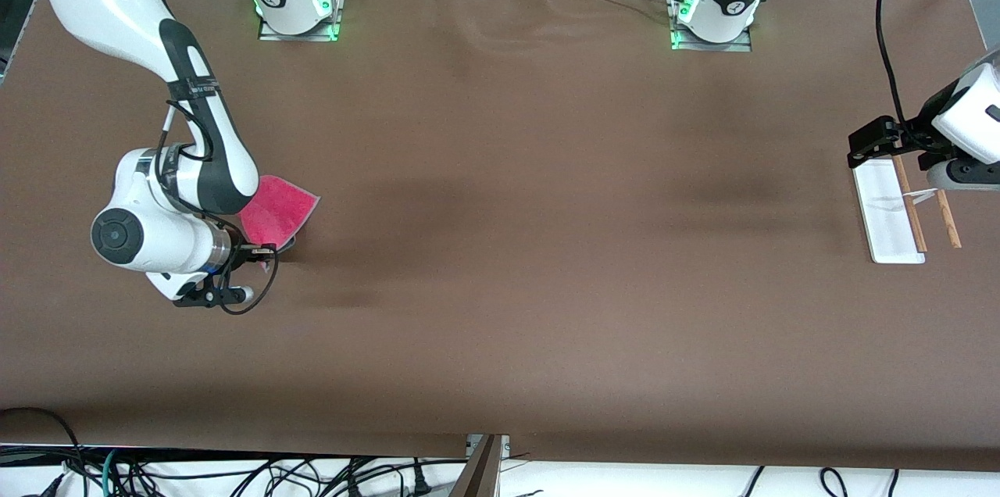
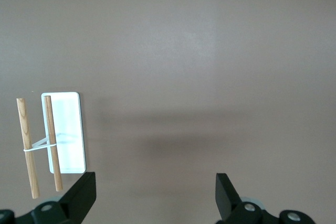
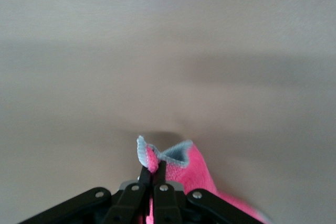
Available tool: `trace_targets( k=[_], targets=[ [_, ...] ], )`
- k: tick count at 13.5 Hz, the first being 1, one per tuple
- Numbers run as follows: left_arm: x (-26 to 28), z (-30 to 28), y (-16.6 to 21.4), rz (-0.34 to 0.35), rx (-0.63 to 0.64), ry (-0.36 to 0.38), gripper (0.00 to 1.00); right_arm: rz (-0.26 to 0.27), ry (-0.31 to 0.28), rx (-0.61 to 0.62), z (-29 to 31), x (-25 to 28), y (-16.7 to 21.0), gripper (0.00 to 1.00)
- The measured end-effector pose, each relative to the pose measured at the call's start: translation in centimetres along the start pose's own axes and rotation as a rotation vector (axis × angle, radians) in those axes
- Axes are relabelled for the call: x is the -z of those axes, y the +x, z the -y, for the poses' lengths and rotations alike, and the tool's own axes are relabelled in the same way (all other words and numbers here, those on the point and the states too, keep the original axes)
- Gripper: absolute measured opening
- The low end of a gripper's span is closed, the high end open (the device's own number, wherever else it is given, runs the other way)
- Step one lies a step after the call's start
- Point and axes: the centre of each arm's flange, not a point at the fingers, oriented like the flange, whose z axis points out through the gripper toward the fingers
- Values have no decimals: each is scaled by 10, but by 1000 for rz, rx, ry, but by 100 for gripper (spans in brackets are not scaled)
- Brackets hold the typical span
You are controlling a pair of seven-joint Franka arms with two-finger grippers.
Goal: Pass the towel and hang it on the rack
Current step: 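Lift the towel with the right gripper while the left gripper approaches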
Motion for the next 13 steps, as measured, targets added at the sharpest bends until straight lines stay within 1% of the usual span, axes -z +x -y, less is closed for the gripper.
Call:
trace_targets(
  k=[2, 5, 6, 9, 11, 12, 13],
  targets=[
    [2, -1, 0, -3, -2, 0, 100, 61, 31, -68, 18, 29, -2, 3],
    [1, -7, -1, 5, -12, -2, 100, 152, 116, -196, 75, 75, -14, 3],
    [0, -9, -2, 17, -14, -11, 100, 184, 154, -251, 98, 87, -19, 3],
    [-9, -23, -8, 94, -40, -100, 100, 285, 324, -430, 158, 122, -32, 3],
    [-15, -42, -8, 117, -72, -115, 100, 361, 434, -555, 192, 147, -39, 3],
    [-19, -55, -7, 127, -93, -125, 100, 412, 480, -615, 210, 156, -44, 3],
    [-24, -71, -6, 138, -115, -149, 100, 455, 519, -670, 227, 164, -49, 3]
  ],
)
